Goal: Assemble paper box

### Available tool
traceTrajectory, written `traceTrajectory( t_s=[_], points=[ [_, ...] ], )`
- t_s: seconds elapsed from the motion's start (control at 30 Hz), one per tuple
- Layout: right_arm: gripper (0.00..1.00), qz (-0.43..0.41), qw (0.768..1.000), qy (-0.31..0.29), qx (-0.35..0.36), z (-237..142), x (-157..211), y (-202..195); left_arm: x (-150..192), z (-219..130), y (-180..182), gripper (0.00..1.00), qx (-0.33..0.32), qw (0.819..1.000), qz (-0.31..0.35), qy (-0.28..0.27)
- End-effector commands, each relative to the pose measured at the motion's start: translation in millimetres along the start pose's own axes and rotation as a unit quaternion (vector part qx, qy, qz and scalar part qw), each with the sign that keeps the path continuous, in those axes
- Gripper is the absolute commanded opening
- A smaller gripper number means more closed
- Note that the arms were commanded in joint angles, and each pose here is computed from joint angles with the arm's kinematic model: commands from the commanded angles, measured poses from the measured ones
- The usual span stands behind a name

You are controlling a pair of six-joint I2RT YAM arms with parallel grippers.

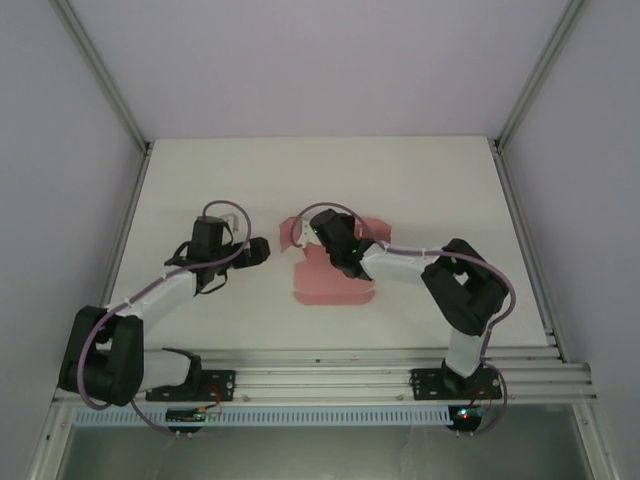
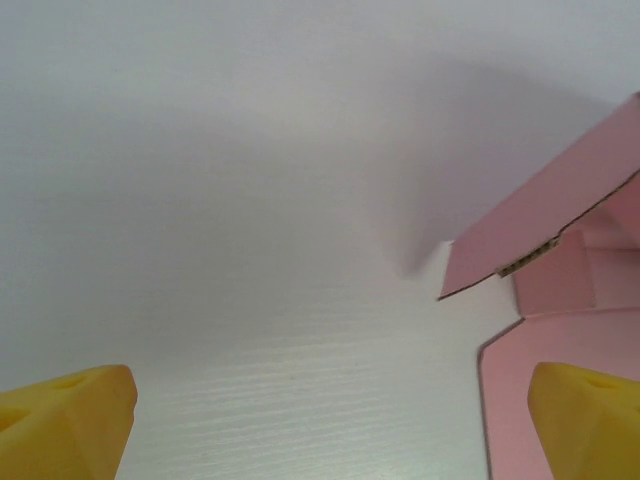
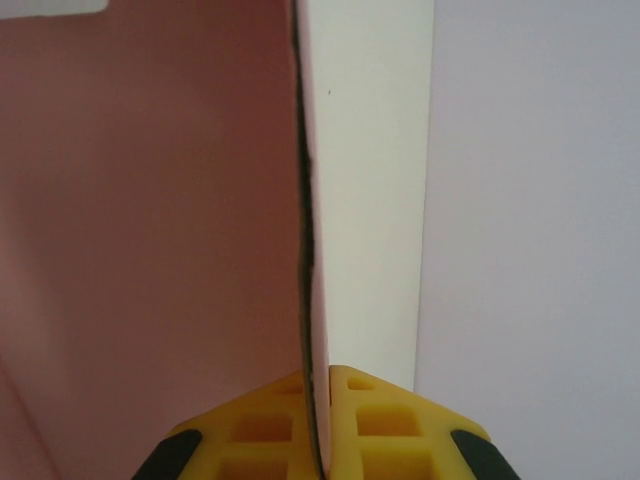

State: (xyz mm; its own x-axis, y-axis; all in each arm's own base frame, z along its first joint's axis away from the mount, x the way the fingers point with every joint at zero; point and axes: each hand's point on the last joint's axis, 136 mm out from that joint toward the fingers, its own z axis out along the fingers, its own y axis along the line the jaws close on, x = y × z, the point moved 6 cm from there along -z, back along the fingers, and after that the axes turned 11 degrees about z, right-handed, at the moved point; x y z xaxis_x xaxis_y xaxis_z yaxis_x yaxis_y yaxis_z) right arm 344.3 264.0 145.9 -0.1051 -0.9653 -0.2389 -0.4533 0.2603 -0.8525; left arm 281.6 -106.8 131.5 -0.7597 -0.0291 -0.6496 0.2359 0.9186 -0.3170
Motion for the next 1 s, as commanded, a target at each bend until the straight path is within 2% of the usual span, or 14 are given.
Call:
traceTrajectory(
  t_s=[0.0, 0.17, 0.3, 0.57, 0.67, 0.8, 0.97],
  points=[
    [0.02, -0.003, 1.000, 0.005, 0.027, 3.0, 0.7, 4.5, -27.3, -3.8, -17.0, 0.99, 0.052, 0.998, 0.024, -0.036],
    [0.02, 0.015, 0.999, -0.007, 0.048, -0.9, -1.1, -0.3, -43.6, 8.7, 2.4, 0.96, -0.006, 0.999, -0.016, -0.028],
    [0.02, 0.025, 0.998, -0.015, 0.046, -4.9, -0.9, -3.0, -57.6, 23.0, 14.0, 0.96, -0.009, 0.999, -0.031, -0.033],
    [0.02, 0.043, 0.998, -0.023, 0.038, -9.0, -0.9, -3.7, -66.9, 75.3, 5.8, 0.95, 0.072, 0.997, -0.011, 0.019],
    [0.02, 0.050, 0.998, -0.025, 0.030, -9.4, -0.5, -3.9, -63.6, 88.9, -5.4, 0.90, 0.129, 0.991, 0.004, 0.037],
    [0.02, 0.051, 0.998, -0.026, 0.028, -9.1, -0.9, -4.1, -55.6, 90.3, -24.0, 0.88, 0.181, 0.982, 0.039, 0.032],
    [0.02, 0.053, 0.998, -0.023, 0.026, -7.8, -1.4, -3.4, -44.0, 84.6, -37.1, 0.84, 0.198, 0.977, 0.069, 0.032]
  ],
)
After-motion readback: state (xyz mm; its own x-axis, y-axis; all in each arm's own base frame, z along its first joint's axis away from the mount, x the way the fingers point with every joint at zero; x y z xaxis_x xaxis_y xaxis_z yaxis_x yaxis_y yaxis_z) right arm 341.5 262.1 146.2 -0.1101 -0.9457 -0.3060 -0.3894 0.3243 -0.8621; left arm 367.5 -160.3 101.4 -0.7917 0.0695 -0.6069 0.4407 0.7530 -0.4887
